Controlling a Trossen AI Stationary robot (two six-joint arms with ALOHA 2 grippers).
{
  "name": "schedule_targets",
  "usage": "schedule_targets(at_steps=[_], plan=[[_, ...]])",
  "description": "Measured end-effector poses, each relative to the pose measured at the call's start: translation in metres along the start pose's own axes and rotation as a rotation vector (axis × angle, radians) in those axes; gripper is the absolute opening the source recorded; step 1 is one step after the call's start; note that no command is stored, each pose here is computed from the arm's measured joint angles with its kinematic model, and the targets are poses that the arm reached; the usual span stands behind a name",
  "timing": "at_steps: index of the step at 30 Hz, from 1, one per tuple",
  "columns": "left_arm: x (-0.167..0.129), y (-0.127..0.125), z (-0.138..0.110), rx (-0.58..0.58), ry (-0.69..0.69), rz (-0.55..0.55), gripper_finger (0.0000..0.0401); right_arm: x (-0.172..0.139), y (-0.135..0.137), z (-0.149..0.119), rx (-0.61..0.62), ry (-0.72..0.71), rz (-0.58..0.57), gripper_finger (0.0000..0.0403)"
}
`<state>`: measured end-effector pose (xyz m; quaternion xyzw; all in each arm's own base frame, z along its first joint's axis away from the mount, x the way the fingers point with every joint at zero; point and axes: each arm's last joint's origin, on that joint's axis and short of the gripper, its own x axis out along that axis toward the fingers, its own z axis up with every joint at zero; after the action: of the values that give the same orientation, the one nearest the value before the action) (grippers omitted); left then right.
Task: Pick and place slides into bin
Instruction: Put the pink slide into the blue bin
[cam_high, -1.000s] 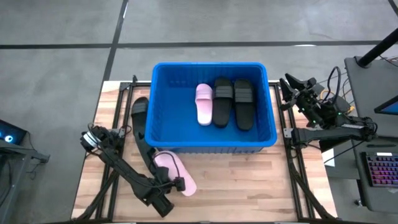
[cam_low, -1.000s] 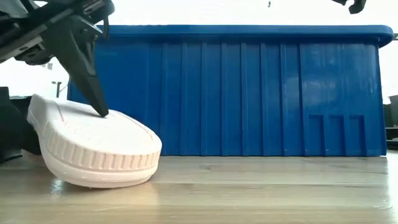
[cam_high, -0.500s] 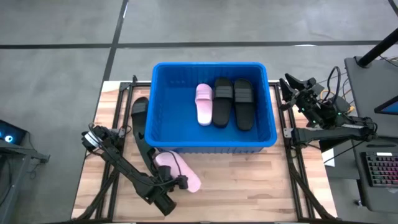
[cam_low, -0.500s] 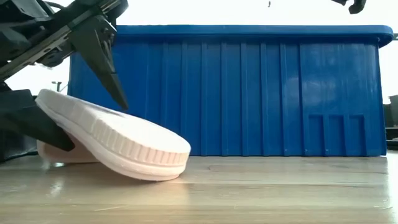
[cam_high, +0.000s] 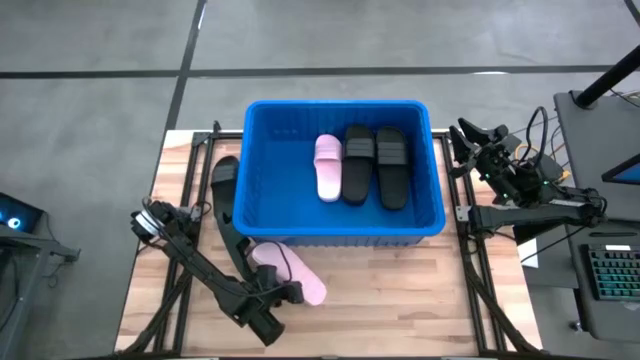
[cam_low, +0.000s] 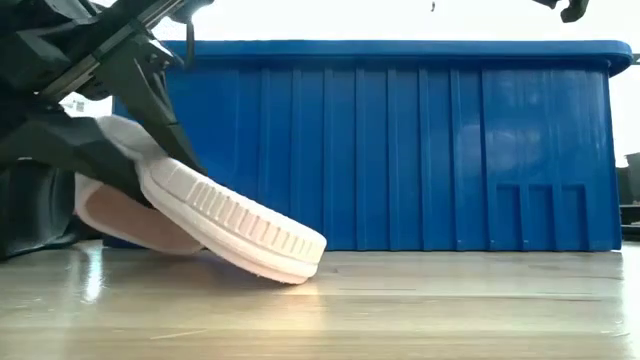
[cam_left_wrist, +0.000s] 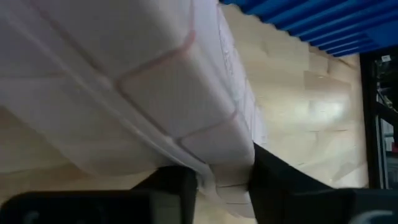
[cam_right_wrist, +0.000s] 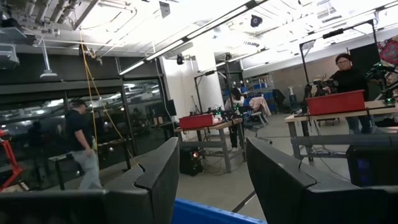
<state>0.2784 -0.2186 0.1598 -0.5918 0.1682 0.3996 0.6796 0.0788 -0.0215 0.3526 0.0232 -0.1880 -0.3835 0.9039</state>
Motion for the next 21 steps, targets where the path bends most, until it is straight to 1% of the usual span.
schedule_targets(at_steps=[2,7,10,13,16,19,21], plan=[[-0.001,-0.001,0.0,0.015,0.004,-0.007,0.0065,0.0,0.0,0.0,0.0,0.0,0.0,0.0176],[-0.004,-0.005,0.001,0.078,0.014,-0.012,0.0062,0.0,0.0,0.0,-0.001,0.0,0.0,0.0176],[-0.012,-0.01,0.006,0.107,0.048,-0.01,0.0058,0.0,0.0,0.0,-0.001,0.0,0.0,0.0176],[-0.025,-0.017,0.012,0.167,0.116,-0.016,0.0057,0.0,0.0,0.0,0.0,0.0,0.0,0.0176],[-0.043,-0.029,0.021,0.218,0.183,-0.05,0.0057,0.0,0.0,0.0,-0.002,0.0,0.0,0.0176],[-0.061,-0.039,0.033,0.27,0.223,-0.103,0.0057,0.0,0.0,0.0,-0.001,0.0,0.0,0.0176],[-0.074,-0.047,0.042,0.311,0.245,-0.159,0.0057,0.0,0.0,0.0,-0.001,0.0,0.0,0.0176]])
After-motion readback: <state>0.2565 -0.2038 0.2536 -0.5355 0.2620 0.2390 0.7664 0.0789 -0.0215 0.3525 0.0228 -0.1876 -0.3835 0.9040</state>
